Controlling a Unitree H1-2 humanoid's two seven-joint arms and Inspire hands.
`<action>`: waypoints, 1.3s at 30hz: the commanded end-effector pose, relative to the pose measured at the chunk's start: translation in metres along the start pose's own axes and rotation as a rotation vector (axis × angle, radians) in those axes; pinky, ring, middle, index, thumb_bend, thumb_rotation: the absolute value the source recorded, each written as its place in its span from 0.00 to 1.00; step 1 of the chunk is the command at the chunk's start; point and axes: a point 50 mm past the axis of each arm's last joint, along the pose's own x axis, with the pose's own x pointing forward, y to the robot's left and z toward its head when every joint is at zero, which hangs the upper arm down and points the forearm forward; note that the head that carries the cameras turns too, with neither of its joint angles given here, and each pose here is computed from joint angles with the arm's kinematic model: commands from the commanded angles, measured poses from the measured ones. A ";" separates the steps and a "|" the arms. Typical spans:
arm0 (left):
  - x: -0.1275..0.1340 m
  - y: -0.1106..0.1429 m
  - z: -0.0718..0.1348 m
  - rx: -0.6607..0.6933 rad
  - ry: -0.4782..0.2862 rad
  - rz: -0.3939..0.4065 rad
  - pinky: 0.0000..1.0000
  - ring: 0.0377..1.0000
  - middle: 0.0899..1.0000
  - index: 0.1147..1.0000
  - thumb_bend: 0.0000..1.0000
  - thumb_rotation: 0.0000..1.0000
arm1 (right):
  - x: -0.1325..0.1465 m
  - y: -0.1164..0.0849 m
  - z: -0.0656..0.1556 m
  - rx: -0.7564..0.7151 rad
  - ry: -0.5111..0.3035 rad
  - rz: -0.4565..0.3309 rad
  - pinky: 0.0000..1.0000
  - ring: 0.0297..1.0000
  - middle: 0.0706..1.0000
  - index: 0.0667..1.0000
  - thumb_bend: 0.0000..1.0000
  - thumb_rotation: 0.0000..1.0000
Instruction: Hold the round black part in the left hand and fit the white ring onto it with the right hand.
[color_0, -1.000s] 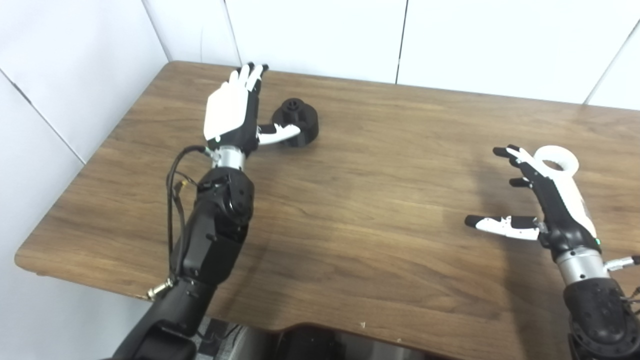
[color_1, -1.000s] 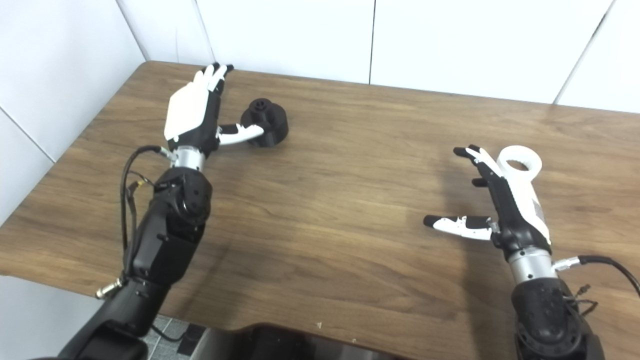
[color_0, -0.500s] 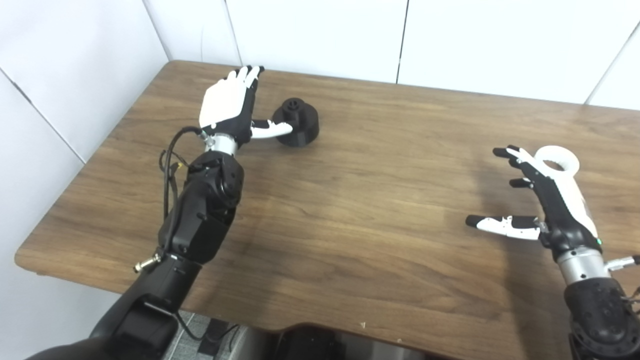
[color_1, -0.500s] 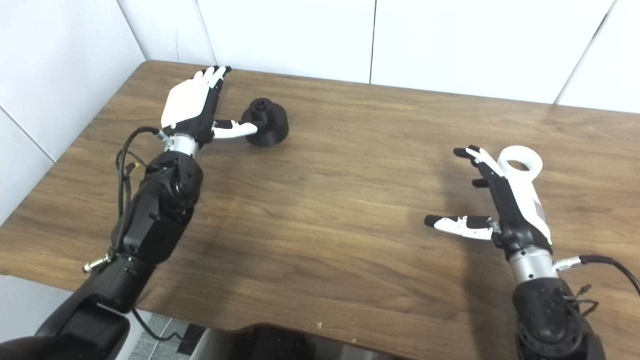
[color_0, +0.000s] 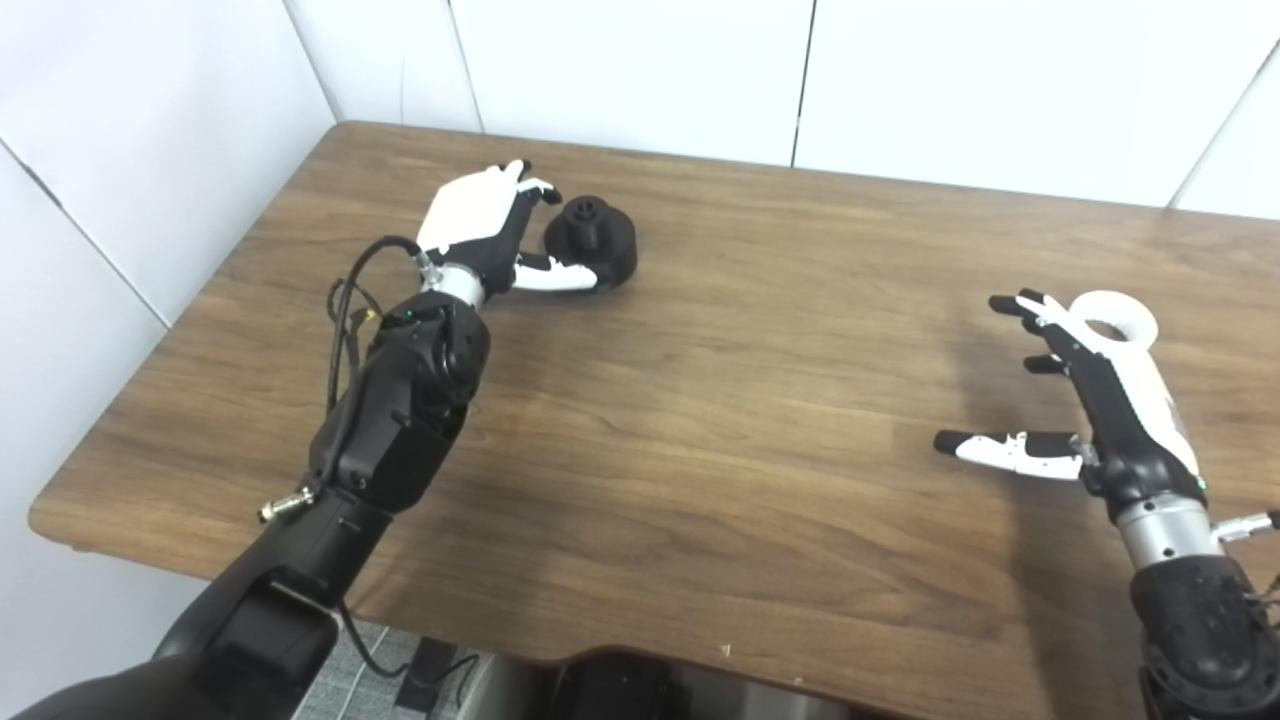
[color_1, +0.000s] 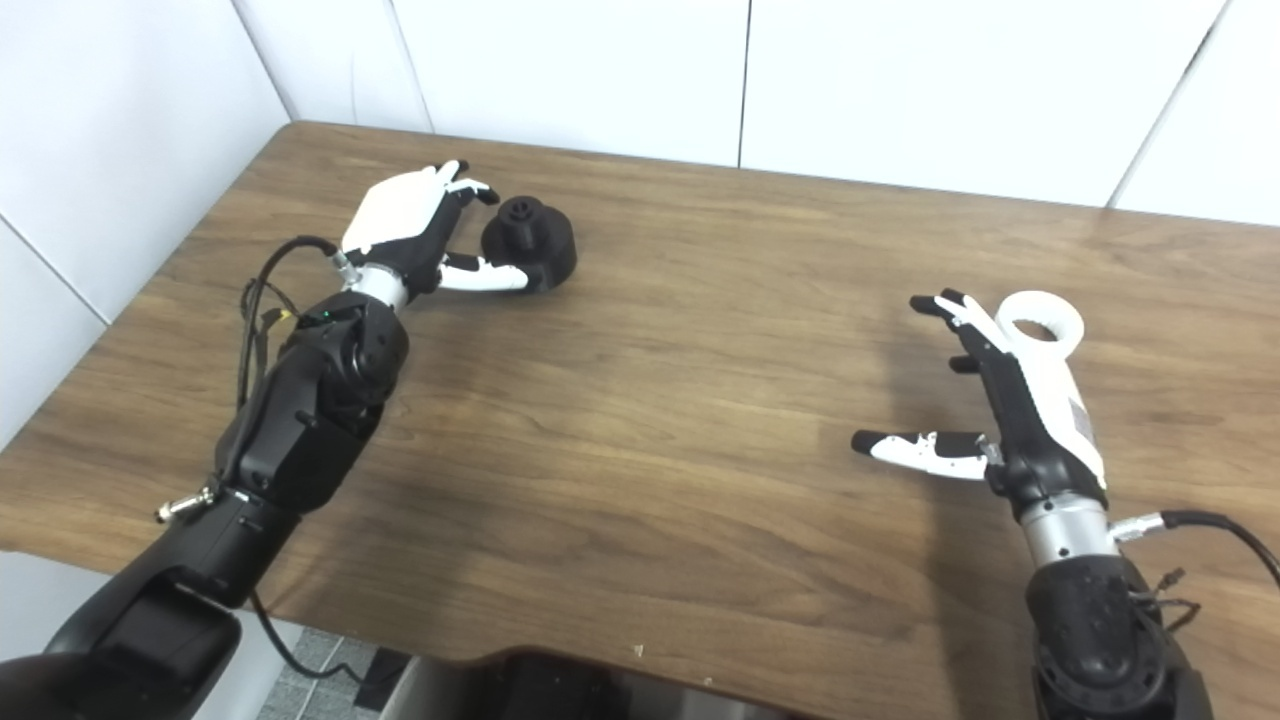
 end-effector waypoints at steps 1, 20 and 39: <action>0.010 0.026 0.004 0.017 -0.032 0.054 1.00 1.00 1.00 0.78 1.00 0.58 | 0.007 -0.016 0.017 -0.019 -0.097 -0.062 0.77 0.90 0.93 0.84 0.84 0.18; 0.026 -0.002 0.011 0.076 -0.022 -0.009 1.00 1.00 1.00 0.82 1.00 0.56 | 0.000 -0.023 0.015 -0.022 -0.097 -0.076 0.77 0.90 0.94 0.84 0.85 0.17; 0.046 -0.027 0.014 0.038 -0.026 0.111 1.00 1.00 1.00 0.80 1.00 0.46 | -0.008 -0.029 0.016 -0.024 -0.073 -0.079 0.75 0.89 0.94 0.83 0.85 0.16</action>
